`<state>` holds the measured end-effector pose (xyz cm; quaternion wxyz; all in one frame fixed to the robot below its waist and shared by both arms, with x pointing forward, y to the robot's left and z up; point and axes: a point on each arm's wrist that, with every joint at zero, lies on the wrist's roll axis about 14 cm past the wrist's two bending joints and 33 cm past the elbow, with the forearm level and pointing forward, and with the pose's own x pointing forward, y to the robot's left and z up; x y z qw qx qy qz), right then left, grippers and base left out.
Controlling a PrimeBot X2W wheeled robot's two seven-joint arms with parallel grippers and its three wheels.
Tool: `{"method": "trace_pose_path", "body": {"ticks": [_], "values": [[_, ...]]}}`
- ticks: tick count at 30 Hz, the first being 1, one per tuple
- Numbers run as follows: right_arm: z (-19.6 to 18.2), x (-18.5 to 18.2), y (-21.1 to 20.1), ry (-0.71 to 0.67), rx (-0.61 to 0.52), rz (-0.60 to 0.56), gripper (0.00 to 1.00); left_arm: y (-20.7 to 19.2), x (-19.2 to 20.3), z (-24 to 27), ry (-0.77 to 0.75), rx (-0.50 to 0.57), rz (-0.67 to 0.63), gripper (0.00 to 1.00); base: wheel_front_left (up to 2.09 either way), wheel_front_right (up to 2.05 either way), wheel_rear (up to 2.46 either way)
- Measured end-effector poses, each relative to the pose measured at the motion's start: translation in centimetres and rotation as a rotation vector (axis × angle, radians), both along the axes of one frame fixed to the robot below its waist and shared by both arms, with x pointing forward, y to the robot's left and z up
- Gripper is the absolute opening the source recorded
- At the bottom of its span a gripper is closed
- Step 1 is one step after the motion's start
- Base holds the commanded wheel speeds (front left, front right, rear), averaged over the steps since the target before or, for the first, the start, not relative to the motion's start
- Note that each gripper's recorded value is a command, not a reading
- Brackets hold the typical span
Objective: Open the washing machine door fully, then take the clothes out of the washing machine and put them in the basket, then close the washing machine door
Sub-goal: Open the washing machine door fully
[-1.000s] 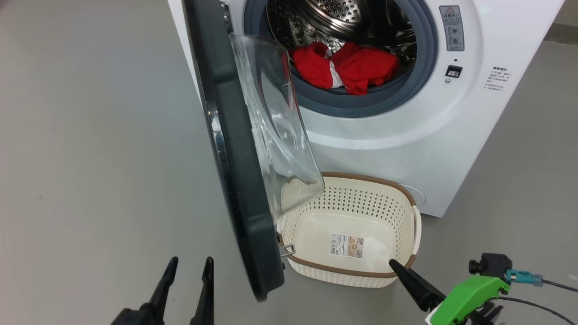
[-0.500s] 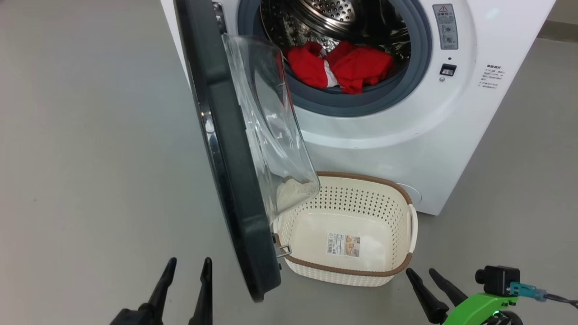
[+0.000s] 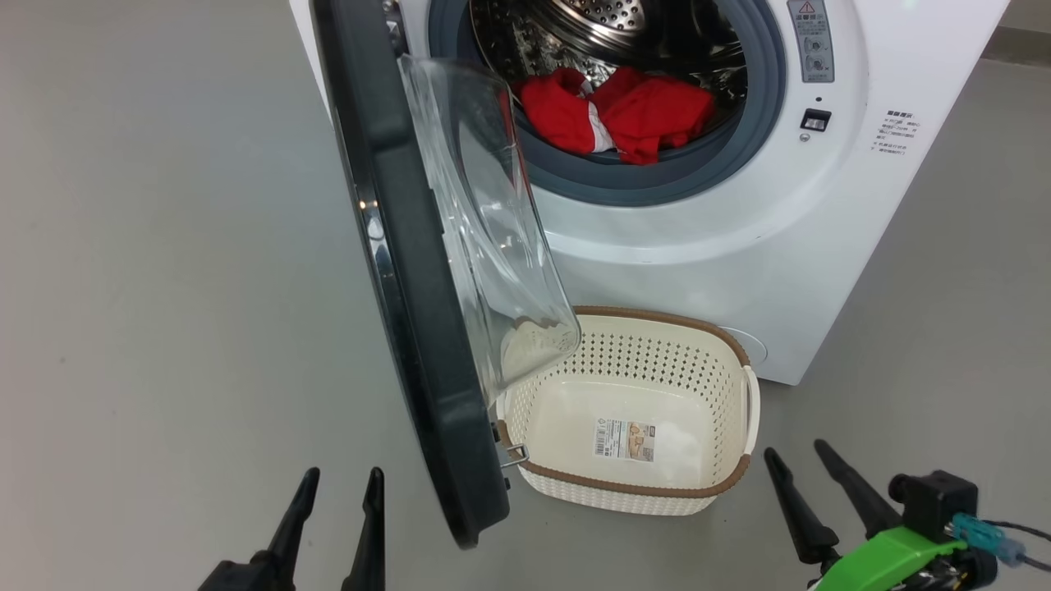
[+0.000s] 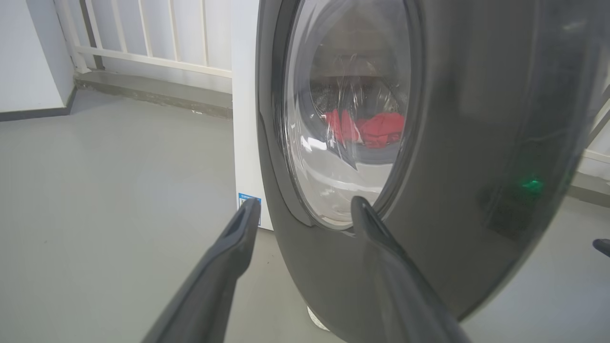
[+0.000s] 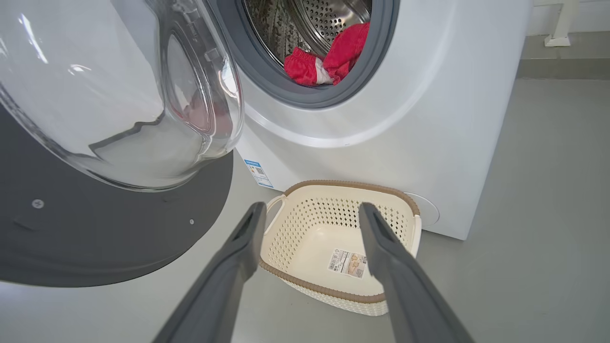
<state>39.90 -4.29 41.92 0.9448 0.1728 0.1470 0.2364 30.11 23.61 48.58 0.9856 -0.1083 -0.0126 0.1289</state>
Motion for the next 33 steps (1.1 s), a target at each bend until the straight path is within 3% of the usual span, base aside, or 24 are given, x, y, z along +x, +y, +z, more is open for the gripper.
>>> {"method": "trace_pose_path", "body": {"ticks": [12,32,33], "values": [[2.5,-0.3,-2.0,-0.126,-0.031,-0.109,1.0,0.1,0.0,0.2,-0.006,0.001,0.002,1.0,0.0,0.0,0.0],[2.1,-1.3,-2.9,-0.119,-0.053,-0.142,1.0,-0.1,0.0,0.6,-0.021,0.007,-0.008,1.0,0.0,0.0,0.0],[2.0,-1.3,-2.9,-0.118,-0.053,-0.142,1.0,-0.1,0.0,0.7,-0.022,0.008,-0.008,0.55,0.0,0.0,0.0]]}}
